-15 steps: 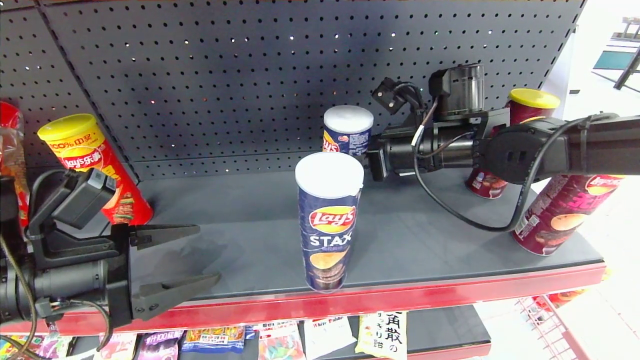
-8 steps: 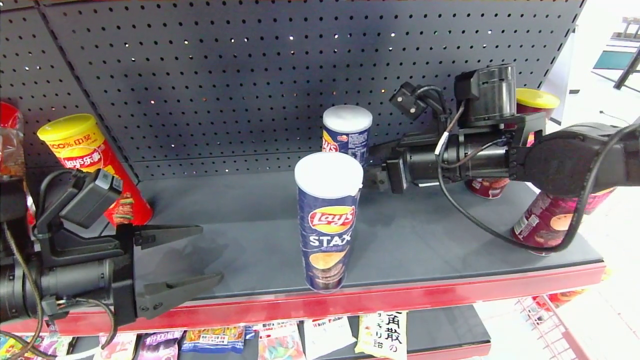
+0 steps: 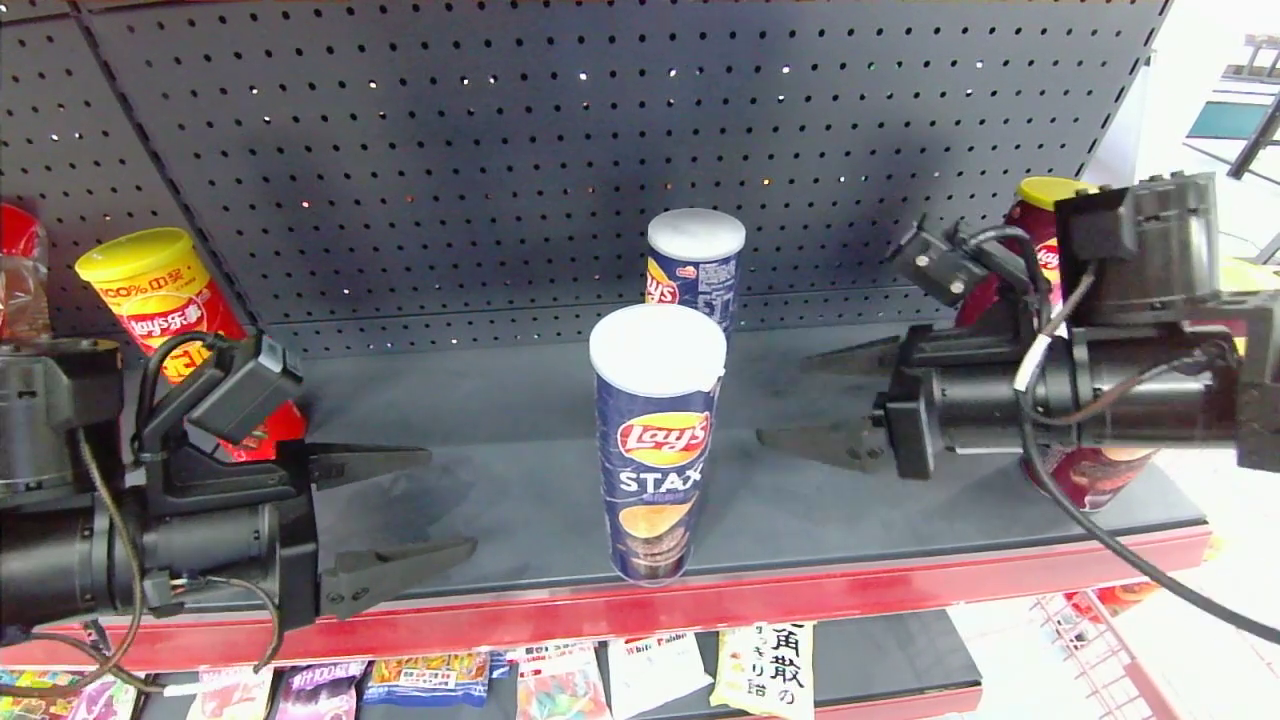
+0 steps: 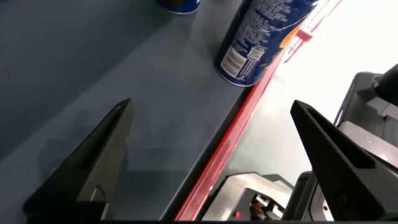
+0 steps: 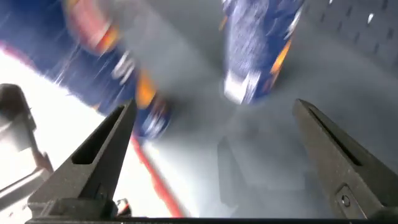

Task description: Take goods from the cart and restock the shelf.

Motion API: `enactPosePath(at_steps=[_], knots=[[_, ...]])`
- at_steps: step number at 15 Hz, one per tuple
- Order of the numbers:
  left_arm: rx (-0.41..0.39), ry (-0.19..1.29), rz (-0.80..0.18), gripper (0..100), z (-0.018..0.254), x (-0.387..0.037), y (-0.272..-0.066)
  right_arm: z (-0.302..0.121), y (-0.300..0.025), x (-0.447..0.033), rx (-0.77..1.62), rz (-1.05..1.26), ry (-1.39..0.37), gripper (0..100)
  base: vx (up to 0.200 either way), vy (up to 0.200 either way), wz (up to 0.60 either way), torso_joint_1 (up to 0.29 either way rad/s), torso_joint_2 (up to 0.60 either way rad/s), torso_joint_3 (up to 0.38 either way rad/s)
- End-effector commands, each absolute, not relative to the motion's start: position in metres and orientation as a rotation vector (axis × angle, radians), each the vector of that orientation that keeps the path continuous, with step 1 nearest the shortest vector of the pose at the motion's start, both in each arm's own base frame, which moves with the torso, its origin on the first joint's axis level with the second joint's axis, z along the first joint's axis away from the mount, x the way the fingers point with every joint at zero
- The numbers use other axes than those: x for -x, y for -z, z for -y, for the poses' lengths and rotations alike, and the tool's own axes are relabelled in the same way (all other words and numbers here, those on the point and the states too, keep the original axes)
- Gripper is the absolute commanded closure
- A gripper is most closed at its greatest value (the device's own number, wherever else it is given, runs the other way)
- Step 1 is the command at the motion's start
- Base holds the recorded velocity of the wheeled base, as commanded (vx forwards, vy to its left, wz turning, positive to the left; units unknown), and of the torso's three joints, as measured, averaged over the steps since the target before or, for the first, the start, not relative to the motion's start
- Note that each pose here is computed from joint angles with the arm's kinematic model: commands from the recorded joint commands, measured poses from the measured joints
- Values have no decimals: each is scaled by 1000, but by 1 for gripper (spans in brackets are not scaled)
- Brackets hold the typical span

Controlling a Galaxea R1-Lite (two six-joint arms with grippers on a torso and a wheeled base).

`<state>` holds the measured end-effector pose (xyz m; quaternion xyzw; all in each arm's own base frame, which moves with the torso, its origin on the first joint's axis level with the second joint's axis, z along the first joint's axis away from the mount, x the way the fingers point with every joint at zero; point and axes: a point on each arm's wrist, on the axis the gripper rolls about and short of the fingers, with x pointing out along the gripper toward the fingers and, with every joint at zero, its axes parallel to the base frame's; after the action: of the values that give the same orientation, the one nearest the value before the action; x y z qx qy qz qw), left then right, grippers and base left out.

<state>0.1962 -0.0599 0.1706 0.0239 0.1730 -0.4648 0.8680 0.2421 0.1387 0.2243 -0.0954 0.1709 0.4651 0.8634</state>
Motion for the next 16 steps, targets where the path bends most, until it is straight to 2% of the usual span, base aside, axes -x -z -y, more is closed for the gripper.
enactPosePath(at_steps=[1, 3, 6, 10, 16], knots=[[-60, 998, -408, 0, 72, -208, -161, -111, -223, -190, 199, -342, -974, 0, 0, 0, 0, 0, 0, 0], [-104, 1004, -428, 0, 87, -218, -154, -92, -214, -154, 198, -333, -970, 0, 0, 0, 0, 0, 0, 0], [-120, 982, -433, 0, 97, -233, -144, -66, -207, -123, 191, -298, -891, 0, 0, 0, 0, 0, 0, 0], [-128, 1014, -440, 0, 110, -242, -140, -47, -211, -120, 143, -276, -760, 0, 0, 0, 0, 0, 0, 0], [-134, 1033, -439, 0, 121, -255, -139, -44, -213, -121, 124, -277, -733, 0, 0, 0, 0, 0, 0, 0]])
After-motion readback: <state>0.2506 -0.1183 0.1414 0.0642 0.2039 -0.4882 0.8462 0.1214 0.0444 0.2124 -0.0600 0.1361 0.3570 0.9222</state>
